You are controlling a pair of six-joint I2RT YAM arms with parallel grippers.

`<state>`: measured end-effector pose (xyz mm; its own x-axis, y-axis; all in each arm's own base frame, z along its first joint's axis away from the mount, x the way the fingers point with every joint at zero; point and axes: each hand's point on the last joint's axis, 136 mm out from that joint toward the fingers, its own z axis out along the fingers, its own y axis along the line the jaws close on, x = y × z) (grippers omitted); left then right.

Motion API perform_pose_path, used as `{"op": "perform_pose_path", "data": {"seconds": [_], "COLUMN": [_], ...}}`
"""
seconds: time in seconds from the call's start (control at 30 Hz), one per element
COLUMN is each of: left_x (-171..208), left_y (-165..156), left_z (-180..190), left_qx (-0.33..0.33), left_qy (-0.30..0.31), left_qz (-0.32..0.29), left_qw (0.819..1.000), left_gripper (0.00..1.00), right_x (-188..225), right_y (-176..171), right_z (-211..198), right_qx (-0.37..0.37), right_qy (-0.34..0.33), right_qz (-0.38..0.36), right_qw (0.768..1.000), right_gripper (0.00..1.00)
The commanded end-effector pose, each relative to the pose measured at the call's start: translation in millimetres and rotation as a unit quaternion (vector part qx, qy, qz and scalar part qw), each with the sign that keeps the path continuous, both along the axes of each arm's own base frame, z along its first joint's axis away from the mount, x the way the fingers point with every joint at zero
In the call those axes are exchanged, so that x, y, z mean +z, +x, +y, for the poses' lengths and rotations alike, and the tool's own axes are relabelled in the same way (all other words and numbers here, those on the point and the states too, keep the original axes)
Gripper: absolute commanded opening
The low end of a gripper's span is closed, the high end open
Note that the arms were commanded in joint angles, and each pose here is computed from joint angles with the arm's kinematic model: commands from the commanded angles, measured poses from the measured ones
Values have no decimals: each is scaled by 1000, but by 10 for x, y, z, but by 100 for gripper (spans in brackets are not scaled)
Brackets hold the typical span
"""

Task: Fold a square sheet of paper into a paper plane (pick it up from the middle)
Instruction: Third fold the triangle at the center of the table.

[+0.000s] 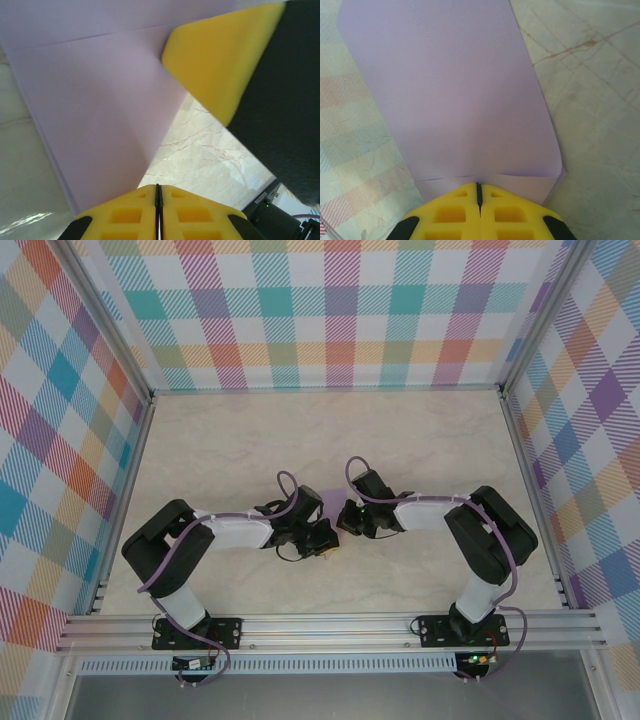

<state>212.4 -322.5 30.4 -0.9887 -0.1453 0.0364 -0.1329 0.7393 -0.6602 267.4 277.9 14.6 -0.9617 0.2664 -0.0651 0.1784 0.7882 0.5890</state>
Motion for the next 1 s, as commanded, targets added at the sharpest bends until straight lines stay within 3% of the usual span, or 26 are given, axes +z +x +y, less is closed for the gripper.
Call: {"op": "perform_pose_path", "data": {"seconds": [0.0,0.63,0.97], "left_x": [-139,-414,-484], "left_y": [-58,-116,-164], "left_z": [81,428,485], "left_qx": [-5,-8,-15], "left_qy": [29,118,131], "left_qz": [-1,-14,-7], "left_qw": [1000,993,991], "left_gripper": [9,5,0], "right_x": [-338,-382,412], "right_y": [-205,-236,-73], "right_z": [-314,-384,38], "right_qx": [-21,-20,96], "right_qy": [-72,-87,22], "right_qz": [45,47,-84], "right_qw": [996,995,992], "right_gripper": [0,0,1]}}
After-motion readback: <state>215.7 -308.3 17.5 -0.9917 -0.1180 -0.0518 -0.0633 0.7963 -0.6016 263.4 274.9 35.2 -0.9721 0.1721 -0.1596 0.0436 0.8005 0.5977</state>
